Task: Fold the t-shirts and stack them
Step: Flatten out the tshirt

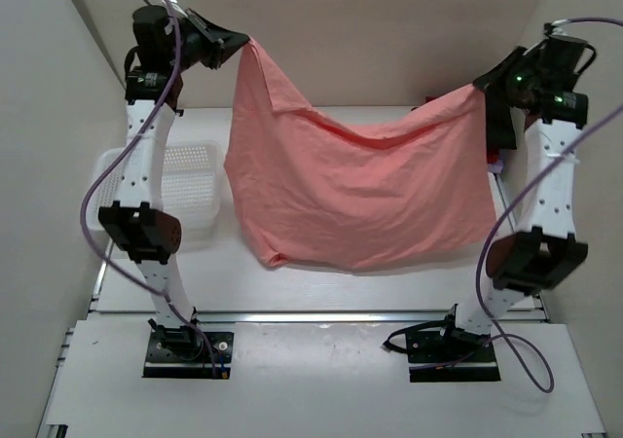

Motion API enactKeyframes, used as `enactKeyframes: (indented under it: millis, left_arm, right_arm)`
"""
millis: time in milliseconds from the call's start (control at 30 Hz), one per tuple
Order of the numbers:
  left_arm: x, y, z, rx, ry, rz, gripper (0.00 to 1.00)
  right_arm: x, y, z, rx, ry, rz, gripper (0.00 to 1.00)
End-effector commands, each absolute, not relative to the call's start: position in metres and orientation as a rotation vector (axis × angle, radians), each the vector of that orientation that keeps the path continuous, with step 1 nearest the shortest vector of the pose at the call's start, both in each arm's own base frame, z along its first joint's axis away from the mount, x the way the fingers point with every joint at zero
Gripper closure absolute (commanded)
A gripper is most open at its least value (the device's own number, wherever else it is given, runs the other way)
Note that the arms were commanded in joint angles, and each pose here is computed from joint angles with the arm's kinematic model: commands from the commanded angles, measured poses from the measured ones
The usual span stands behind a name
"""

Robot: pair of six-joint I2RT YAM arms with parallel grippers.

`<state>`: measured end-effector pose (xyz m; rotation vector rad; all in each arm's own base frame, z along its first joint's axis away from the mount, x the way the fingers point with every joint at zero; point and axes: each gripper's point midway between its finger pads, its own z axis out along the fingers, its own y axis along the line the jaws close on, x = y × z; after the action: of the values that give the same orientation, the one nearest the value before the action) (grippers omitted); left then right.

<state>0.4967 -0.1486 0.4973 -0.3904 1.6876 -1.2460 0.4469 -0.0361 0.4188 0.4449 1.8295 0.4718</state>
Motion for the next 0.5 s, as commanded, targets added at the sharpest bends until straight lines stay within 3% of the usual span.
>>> enactKeyframes:
  millis: [0, 167, 267, 467]
  left_arm:
    - [0.49, -0.161, 0.515, -0.313, 1.668, -1.367, 1.0]
    - [0.48, -0.151, 0.568, -0.233, 1.515, -1.452, 1.0]
    - [0.435, -0.141, 0.628, -0.159, 1.343, -1.46, 1.0]
    - [0.398, -0.145, 0.62, -0.152, 1.409, -1.441, 1.0]
  right_arm:
    - [0.461, -0.02, 0.431, 0.374, 1.844, 0.526, 1.0]
    - [0.458, -0.026, 0.504, 0.279, 1.674, 0.443, 1.0]
    - [0.426, -0.03, 0.548, 0.255, 1.551, 0.389, 1.0]
    - [0.393, -0.056, 0.517, 0.349, 1.568, 0.386, 1.0]
